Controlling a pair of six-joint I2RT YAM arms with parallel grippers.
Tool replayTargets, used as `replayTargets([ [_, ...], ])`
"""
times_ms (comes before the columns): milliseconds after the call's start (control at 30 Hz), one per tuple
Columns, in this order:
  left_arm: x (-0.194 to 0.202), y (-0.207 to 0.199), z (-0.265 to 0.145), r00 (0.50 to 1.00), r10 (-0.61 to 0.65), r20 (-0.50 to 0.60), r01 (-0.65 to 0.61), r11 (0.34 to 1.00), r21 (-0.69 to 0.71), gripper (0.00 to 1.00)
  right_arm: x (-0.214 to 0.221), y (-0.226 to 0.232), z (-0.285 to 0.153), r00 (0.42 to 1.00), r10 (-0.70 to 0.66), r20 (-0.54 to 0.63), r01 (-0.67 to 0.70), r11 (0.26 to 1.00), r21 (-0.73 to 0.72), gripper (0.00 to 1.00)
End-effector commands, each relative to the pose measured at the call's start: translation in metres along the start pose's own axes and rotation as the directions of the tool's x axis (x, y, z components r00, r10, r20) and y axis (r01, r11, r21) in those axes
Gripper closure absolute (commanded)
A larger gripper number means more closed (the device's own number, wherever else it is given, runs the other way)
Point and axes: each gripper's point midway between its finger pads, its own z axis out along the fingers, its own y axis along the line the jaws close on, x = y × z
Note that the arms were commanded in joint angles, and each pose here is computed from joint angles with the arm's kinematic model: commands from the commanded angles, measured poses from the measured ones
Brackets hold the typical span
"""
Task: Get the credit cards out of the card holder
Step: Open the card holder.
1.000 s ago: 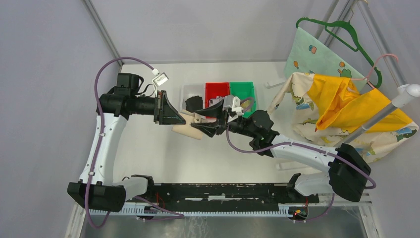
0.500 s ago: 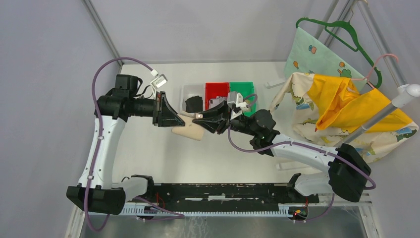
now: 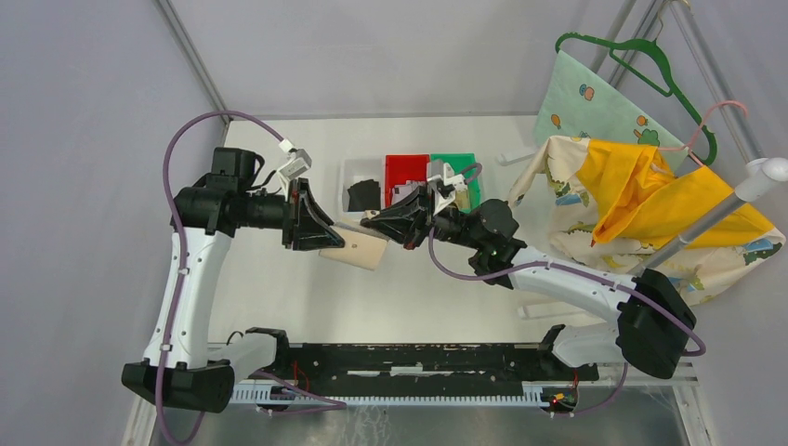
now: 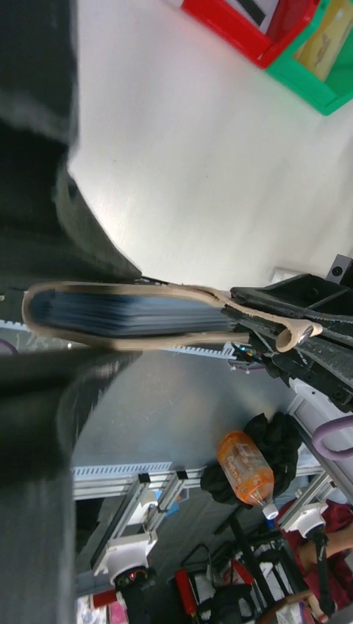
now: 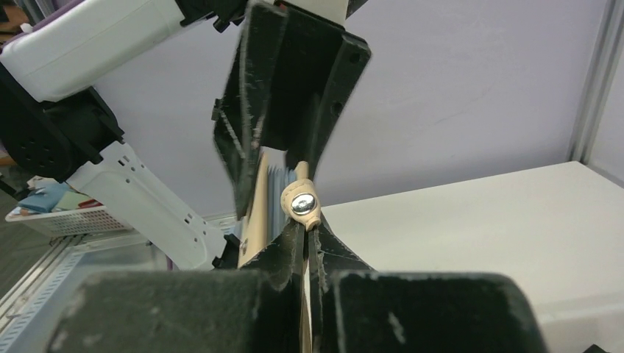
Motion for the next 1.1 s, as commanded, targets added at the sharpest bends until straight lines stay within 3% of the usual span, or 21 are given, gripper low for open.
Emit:
replayTargets([
  [0, 0.006, -0.007, -0.002, 0.995, 0.1, -0.003, -0.1, 0.995, 0.007, 0.44, -0.053, 0.02, 0.01, 0.991, -0.004, 0.131, 0.014, 0.997, -0.079, 1.0],
  [133, 0.014, -0.002, 0.0, 0.995, 0.101, -0.013, -0.101, 0.995, 0.004, 0.12, -0.052, 0.024, 0.009, 0.993, 0.017, 0.117, -0.006, 0.995, -0.097, 1.0],
  [167, 0.016, 0.0, 0.0, 0.995, 0.099, -0.015, -0.099, 0.995, 0.002, 0.09, -0.052, 0.025, 0.008, 0.993, 0.02, 0.114, -0.008, 0.995, -0.1, 1.0],
  [400, 0.03, 0.028, 0.004, 0.993, 0.112, -0.023, -0.114, 0.99, -0.083, 0.08, -0.055, 0.03, 0.008, 0.996, 0.025, 0.091, -0.015, 0.994, -0.104, 1.0],
  [567, 0.029, 0.042, 0.0, 0.976, 0.216, -0.019, -0.216, 0.958, -0.191, 0.08, -0.06, 0.038, 0.019, 0.997, 0.005, 0.074, 0.002, 0.995, -0.103, 1.0],
  [833, 0.012, 0.037, 0.003, 0.98, 0.196, 0.043, -0.187, 0.968, -0.167, 0.39, -0.048, 0.048, 0.042, 1.0, -0.001, 0.005, 0.002, 0.995, -0.101, 1.0],
  [967, 0.003, 0.039, 0.003, 0.981, 0.181, 0.066, -0.166, 0.968, -0.188, 0.73, -0.044, 0.047, 0.041, 1.0, 0.007, -0.001, -0.007, 0.996, -0.09, 1.0],
  [1067, 0.001, 0.039, 0.003, 0.983, 0.167, 0.073, -0.151, 0.971, -0.185, 0.86, -0.041, 0.045, 0.038, 1.0, 0.007, -0.009, -0.007, 0.997, -0.074, 0.99],
])
